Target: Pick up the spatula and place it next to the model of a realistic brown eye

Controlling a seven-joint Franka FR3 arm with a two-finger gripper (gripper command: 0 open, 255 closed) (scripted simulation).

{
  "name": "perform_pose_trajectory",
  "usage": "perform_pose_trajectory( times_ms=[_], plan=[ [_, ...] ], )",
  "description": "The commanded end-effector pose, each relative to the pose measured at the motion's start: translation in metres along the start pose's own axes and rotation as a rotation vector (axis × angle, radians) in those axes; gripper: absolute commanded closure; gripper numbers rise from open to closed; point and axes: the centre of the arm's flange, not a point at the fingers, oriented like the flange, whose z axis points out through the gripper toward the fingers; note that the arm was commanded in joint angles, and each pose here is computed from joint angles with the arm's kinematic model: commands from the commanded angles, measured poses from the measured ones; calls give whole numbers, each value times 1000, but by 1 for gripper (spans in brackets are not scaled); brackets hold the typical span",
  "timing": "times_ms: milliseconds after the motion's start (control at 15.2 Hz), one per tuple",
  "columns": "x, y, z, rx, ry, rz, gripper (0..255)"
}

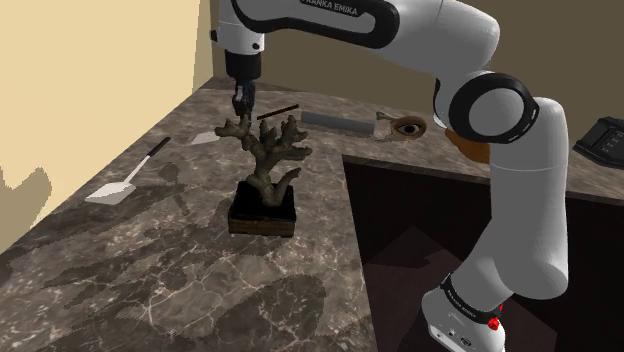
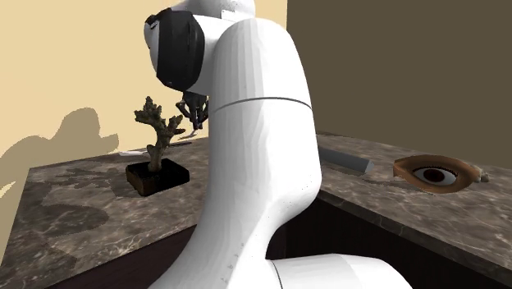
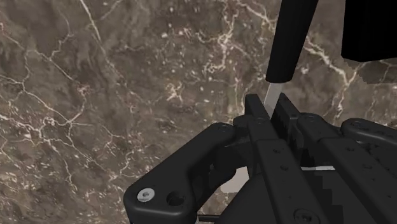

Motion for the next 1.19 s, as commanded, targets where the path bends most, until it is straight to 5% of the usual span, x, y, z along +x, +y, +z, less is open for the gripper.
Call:
perform_pose_trajectory(
  times_ms=[0,528,1122],
  plan=[
    [-1,0,-11,0,-1,0,255],
    [-4,0,-51,0,-1,0,255],
    [-117,34,-43,0,-1,0,255]
  ],
)
